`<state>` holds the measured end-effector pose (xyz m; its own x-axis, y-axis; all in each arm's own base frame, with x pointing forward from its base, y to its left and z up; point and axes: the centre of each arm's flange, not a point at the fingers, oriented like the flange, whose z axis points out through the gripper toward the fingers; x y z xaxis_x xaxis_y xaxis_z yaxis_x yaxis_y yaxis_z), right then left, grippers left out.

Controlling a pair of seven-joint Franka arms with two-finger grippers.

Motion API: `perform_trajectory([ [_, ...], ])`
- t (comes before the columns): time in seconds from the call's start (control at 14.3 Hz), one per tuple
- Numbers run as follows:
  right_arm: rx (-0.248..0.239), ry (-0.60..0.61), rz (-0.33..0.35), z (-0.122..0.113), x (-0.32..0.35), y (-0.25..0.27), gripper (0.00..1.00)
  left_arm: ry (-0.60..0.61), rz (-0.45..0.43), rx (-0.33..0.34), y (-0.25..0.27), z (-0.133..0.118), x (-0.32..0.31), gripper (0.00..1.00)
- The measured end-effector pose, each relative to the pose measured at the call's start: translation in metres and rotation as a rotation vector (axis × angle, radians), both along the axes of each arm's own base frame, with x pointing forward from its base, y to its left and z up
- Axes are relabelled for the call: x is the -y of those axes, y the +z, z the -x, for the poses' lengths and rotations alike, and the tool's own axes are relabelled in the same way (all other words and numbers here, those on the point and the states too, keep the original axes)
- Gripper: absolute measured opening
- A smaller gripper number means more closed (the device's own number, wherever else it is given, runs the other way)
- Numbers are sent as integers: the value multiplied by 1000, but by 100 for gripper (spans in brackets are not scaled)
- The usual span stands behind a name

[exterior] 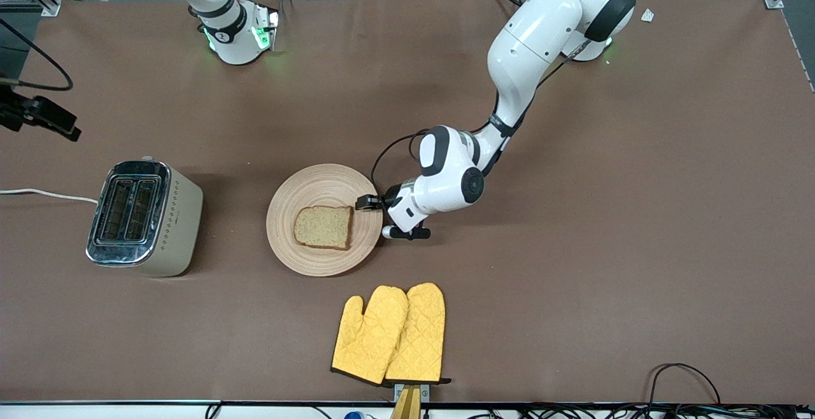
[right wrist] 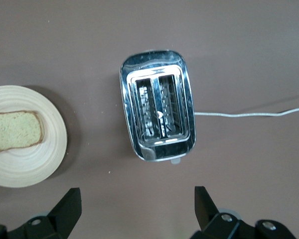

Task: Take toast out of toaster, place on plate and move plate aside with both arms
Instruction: 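Grip the plate rim with the left gripper while the right gripper withdraws, then slide the plate with the left gripper away from the toaster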

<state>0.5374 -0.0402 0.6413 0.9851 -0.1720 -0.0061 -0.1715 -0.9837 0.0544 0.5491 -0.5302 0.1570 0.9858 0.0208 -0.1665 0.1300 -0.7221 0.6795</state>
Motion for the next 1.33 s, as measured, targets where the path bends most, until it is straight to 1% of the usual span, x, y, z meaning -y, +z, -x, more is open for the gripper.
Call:
perform_trajectory([
  [0.14, -15, 15, -10, 6, -6, 2, 100, 9, 7, -5, 0, -2, -2, 33],
  [0.21, -16, 22, -16, 9, -8, -1, 100, 13, 9, -4, 0, -4, -4, 24],
  [0.28, -11, 25, -25, 12, -6, -5, 100, 14, 27, 7, 6, -8, -4, 17],
  [0.49, -2, 29, -51, 23, 0, -9, 100, 41, 50, 33, 28, -31, -17, 13],
  [0.63, 13, 31, -58, 26, 1, -4, 100, 22, 63, 24, 51, -54, -42, 12],
  [0.77, 26, 40, -60, 26, -2, 0, 100, -25, 58, -2, 78, -84, -85, 12],
  [0.91, 33, 61, -50, 27, -16, 3, 100, -75, 56, -19, 108, -113, -144, 12],
  [1.05, 48, 87, -13, 30, -40, 10, 100, -125, 86, -16, 131, -138, -214, 12],
  [1.19, 58, 109, 20, 33, -73, 13, 100, -168, 131, -8, 134, -159, -302, 12],
  [1.33, 65, 109, 31, 33, -88, 13, 100, -203, 190, 14, 124, -168, -399, 12],
])
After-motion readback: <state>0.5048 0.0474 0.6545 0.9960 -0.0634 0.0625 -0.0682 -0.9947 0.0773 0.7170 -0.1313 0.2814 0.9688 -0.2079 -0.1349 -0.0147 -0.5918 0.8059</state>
